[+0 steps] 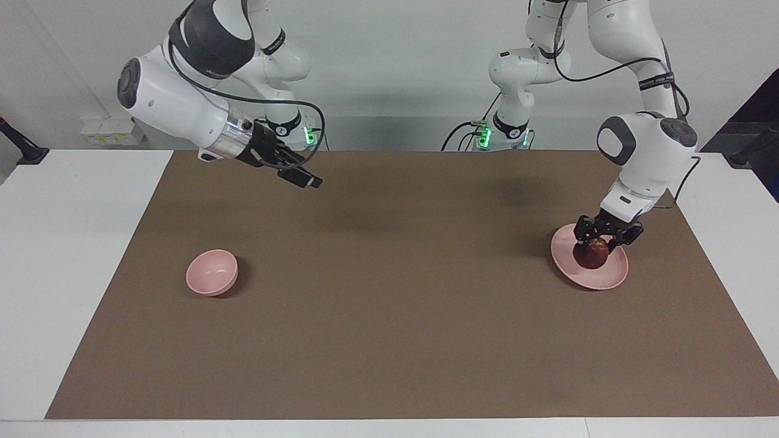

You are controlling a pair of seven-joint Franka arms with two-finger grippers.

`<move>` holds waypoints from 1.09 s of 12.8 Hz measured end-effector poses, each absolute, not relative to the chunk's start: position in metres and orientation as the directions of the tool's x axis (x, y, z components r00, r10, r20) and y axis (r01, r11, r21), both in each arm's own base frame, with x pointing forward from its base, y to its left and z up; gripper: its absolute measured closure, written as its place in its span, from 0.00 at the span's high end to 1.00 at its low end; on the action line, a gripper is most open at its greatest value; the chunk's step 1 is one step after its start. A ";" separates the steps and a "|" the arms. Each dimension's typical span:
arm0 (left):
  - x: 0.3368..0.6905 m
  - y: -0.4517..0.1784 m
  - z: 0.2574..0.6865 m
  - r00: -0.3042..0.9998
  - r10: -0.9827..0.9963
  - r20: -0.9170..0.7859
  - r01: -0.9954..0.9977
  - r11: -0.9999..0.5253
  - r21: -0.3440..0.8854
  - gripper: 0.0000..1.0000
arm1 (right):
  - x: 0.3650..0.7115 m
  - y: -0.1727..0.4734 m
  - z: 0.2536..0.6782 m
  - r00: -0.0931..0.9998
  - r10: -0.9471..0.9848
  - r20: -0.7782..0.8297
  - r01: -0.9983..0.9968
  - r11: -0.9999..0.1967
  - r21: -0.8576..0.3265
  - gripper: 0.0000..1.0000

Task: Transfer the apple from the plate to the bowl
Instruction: 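Carry the apple with the left gripper toward the right gripper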

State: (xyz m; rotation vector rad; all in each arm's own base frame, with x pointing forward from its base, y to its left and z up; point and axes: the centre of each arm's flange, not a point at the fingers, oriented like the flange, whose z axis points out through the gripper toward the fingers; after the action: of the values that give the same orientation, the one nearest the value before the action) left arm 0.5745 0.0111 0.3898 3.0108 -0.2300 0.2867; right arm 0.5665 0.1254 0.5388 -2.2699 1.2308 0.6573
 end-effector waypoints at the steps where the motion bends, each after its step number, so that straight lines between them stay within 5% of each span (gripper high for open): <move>1: 0.579 -0.009 0.399 0.969 -0.129 0.210 -0.161 -0.977 0.142 0.73 | 0.566 0.148 0.534 0.462 -0.631 -0.623 -0.870 -0.460 -0.179 1.00; 14: 0.556 -0.210 0.417 0.992 0.003 0.129 -0.072 -0.818 0.570 0.73 | 0.564 0.189 0.527 0.382 -0.654 -0.653 -0.915 -0.365 -0.170 1.00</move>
State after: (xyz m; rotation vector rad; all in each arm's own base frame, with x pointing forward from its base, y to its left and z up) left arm 0.5564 -0.2100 0.4171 2.5247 -0.0479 0.1653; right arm 0.5640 0.1890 0.5267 -2.1306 1.3453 0.6693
